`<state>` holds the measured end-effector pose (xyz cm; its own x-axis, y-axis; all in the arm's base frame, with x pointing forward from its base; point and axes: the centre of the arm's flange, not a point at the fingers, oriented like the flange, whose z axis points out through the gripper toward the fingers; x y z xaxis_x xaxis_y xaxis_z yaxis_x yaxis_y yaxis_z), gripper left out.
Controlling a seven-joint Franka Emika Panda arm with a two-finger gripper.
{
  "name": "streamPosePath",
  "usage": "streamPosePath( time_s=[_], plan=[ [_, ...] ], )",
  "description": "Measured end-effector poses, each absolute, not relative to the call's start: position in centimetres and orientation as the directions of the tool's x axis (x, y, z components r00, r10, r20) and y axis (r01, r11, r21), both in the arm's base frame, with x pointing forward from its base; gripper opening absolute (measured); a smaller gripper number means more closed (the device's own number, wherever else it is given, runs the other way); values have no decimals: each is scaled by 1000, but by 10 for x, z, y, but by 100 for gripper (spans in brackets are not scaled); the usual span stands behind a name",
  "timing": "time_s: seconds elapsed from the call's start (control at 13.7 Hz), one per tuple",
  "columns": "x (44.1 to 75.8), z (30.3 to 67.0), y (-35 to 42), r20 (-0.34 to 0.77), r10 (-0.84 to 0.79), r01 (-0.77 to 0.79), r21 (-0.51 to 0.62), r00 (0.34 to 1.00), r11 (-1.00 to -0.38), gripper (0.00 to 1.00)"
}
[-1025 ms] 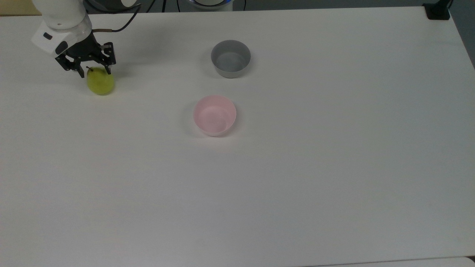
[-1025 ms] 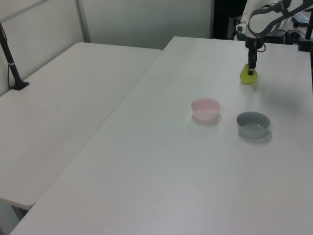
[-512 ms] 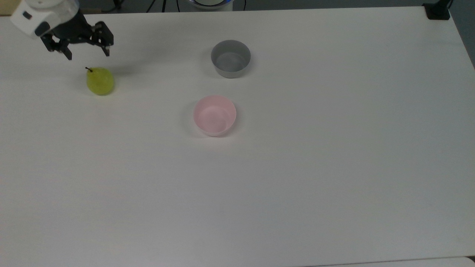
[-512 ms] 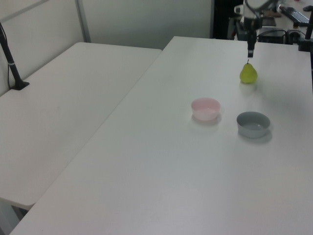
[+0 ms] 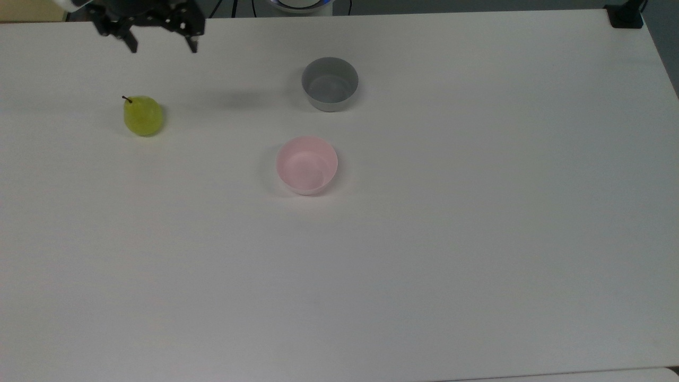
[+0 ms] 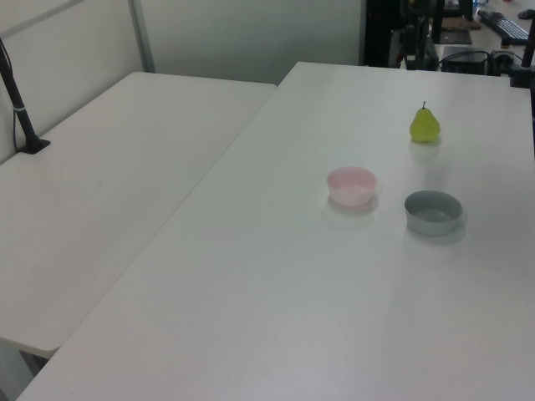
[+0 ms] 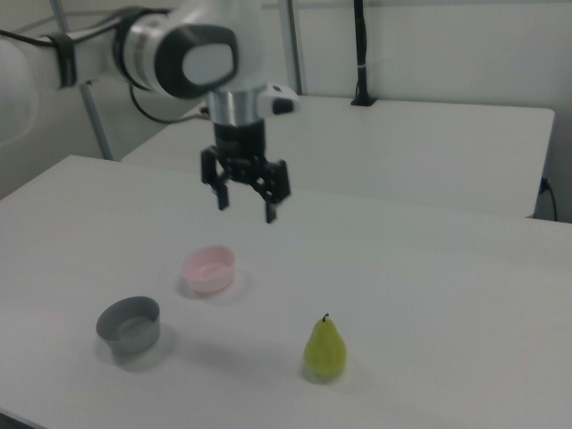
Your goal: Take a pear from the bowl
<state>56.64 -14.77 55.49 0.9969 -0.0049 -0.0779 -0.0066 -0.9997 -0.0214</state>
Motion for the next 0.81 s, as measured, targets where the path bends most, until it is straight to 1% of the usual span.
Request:
streamPosePath(
  time_s=[0.29, 0.51, 0.81],
  plan=[
    [558, 595, -84, -98, -83, -86, -24, 992, -996, 100],
    [552, 611, -58, -83, -76, -78, -23, 994, -997, 100],
    [568, 614, -52, 35, 15, 15, -16, 999, -1000, 100]
  ],
)
